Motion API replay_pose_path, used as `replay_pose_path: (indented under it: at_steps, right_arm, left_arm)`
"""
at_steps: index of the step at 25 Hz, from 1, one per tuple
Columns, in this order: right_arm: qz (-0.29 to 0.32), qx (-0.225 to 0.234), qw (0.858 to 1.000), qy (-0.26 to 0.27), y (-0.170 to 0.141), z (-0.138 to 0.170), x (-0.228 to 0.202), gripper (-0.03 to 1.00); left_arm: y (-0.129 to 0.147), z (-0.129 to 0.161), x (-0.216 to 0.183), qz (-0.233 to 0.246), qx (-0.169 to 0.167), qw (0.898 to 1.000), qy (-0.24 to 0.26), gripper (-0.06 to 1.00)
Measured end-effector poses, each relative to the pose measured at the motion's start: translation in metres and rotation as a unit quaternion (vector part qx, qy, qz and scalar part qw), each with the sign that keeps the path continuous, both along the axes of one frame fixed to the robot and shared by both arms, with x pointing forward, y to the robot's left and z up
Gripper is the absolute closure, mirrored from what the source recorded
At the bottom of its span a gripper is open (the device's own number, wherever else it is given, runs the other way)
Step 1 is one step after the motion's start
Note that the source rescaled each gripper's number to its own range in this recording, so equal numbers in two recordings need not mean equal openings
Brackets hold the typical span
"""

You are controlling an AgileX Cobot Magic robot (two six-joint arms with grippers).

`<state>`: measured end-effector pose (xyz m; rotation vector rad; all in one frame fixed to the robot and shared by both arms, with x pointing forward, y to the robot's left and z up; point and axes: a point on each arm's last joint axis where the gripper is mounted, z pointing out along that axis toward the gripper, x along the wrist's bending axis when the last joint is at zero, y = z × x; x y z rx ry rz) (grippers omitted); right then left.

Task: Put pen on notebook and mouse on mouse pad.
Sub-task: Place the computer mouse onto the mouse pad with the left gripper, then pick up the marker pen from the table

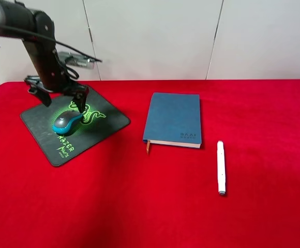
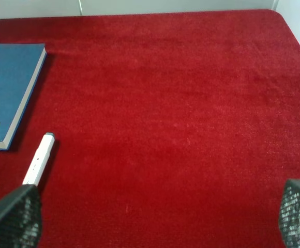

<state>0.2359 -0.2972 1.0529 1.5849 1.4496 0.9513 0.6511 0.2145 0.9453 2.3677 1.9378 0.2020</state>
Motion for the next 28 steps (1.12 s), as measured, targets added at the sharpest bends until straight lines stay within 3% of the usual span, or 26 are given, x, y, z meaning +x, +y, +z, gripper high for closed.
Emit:
replay_pose_path:
  at_steps: [7,14,23,28]
  right_arm:
    - [0.0,0.0,1.0,0.0,0.0,0.0,0.0,-0.03]
    - [0.0,0.0,1.0,0.0,0.0,0.0,0.0,-0.03]
    - [0.0,0.0,1.0,0.0,0.0,0.0,0.0,-0.03]
    - [0.0,0.0,1.0,0.0,0.0,0.0,0.0,-0.03]
  left_arm:
    - [0.001,0.033,-0.007,0.002,-0.011,1.0,-0.024,-0.05]
    - [0.0,0.084,-0.029,0.012,-0.048,0.998,-0.042,-0.05]
    - [0.009,0.164,-0.078,-0.007,-0.068,0.994,-0.09,-0.05]
    - [0.017,0.19,-0.115,-0.014,-0.071,0.991,-0.113,-0.05]
